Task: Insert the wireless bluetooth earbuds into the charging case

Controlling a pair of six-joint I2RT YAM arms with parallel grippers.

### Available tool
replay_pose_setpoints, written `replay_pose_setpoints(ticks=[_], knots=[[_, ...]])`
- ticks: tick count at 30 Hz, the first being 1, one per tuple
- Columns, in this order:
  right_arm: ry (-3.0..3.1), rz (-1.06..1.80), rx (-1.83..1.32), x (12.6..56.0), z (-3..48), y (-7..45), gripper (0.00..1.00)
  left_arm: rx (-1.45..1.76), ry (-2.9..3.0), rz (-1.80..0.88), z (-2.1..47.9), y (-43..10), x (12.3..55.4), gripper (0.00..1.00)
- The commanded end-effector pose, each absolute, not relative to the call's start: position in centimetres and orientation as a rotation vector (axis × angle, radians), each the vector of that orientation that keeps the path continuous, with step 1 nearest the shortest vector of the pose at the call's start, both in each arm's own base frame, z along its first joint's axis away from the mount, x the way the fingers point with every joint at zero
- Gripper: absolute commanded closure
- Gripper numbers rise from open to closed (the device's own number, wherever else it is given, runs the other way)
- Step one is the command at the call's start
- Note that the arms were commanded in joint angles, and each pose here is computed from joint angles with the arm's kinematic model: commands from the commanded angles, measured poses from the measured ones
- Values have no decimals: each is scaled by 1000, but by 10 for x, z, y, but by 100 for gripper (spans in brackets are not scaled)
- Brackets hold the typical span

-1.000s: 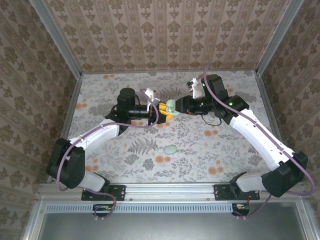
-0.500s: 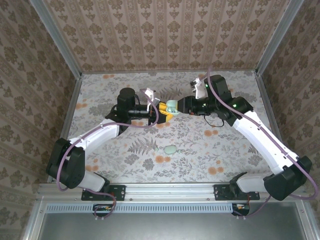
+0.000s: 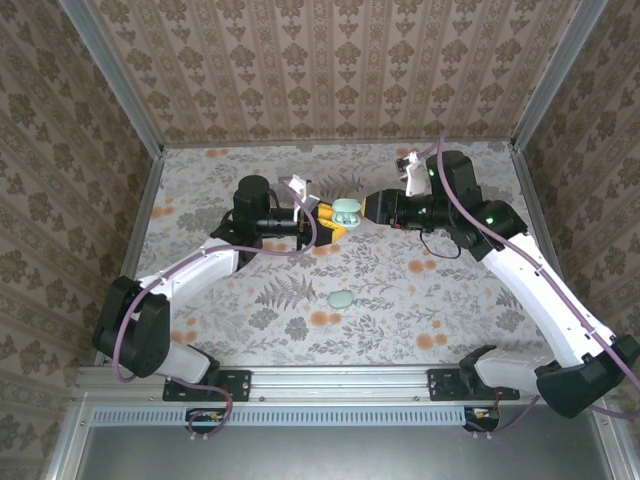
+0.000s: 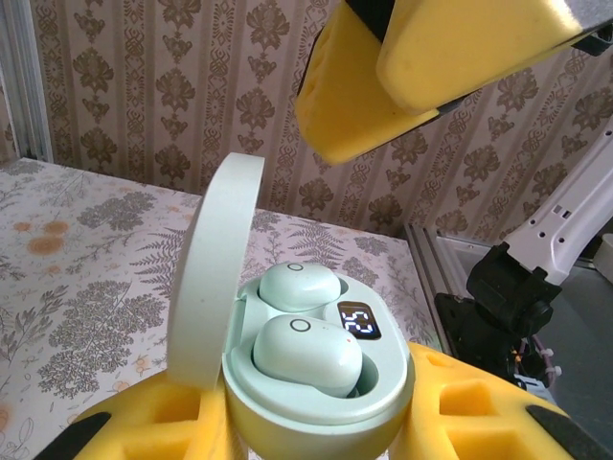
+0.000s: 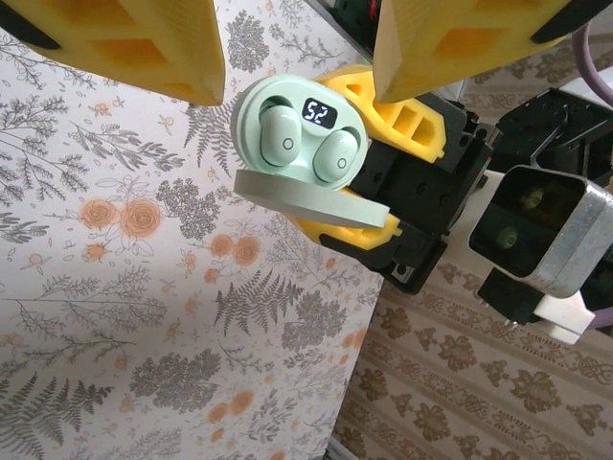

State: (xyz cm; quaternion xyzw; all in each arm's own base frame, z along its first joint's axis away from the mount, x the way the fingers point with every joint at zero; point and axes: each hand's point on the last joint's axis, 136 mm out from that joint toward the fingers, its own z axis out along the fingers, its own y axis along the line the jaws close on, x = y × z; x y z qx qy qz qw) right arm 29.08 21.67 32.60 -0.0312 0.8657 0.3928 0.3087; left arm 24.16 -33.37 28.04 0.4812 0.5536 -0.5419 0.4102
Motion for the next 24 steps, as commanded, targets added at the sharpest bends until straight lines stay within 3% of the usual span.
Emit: replay_pose_setpoints(ticks=[1,24], knots=[[2337,1032,-7,298,315,213,54,1222,1343,-1366,292,-332,232,80],[2359,1251,33,317,312,239,53,1224,1320,-1368,303,-334,226,80]])
